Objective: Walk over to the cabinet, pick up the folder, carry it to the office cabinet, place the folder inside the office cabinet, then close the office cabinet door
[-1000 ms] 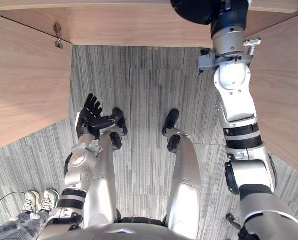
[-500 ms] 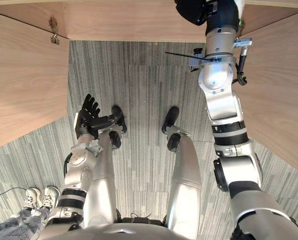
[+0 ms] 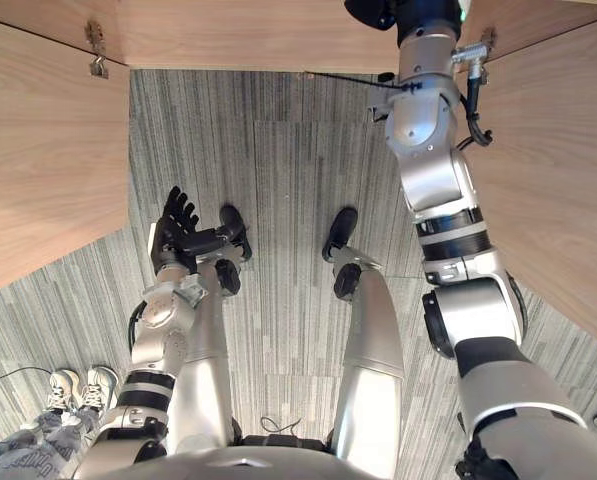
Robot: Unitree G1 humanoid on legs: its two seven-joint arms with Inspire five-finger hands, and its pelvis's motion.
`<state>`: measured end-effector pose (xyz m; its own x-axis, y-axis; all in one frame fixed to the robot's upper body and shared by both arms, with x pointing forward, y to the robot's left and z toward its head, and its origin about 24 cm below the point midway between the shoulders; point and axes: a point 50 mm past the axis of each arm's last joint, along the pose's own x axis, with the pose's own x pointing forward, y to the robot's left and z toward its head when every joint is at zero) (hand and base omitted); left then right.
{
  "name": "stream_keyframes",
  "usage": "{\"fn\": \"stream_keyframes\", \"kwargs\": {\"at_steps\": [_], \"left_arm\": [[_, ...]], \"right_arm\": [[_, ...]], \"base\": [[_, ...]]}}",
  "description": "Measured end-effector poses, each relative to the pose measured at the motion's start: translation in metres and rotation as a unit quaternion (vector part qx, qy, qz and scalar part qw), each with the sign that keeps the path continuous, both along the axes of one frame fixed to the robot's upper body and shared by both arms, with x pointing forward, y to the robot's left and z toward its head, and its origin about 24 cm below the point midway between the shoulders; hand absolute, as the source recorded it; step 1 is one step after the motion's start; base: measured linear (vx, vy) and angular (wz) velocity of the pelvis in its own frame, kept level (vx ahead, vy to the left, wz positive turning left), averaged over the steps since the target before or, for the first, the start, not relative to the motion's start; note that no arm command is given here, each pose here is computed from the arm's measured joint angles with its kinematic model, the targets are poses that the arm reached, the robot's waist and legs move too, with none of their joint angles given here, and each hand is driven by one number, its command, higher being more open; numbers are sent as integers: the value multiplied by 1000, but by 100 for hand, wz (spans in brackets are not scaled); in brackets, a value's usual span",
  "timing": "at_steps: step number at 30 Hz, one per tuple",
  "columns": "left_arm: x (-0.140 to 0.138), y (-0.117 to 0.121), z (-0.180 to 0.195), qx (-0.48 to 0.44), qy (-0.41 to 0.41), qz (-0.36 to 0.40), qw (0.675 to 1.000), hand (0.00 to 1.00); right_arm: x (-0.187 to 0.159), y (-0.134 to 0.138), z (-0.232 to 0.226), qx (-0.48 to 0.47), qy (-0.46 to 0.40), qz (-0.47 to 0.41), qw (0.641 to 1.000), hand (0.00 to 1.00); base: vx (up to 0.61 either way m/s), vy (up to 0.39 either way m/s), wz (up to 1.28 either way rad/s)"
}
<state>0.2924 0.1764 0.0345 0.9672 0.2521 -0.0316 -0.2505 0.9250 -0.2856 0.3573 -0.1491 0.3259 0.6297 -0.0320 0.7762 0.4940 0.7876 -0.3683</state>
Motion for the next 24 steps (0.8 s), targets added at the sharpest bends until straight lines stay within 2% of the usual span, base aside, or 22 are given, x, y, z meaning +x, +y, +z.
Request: {"fn": "stream_keyframes", "kwargs": {"at_steps": [10, 16, 24], "left_arm": [[-1, 1, -5, -8, 10, 3, 1000, 100], [-1, -3, -5, -7, 9, -6, 1000, 100], [-2, -2, -6, -20, 5, -2, 1000, 100]], "right_arm": [[3, -13, 30, 18, -9, -7, 1000, 0], [3, -25, 63, 32, -24, -23, 999, 0], [4, -23, 79, 74, -22, 6, 997, 0]], "base": [[-5, 5, 2], [-9, 4, 1], [-5, 1, 1]]}}
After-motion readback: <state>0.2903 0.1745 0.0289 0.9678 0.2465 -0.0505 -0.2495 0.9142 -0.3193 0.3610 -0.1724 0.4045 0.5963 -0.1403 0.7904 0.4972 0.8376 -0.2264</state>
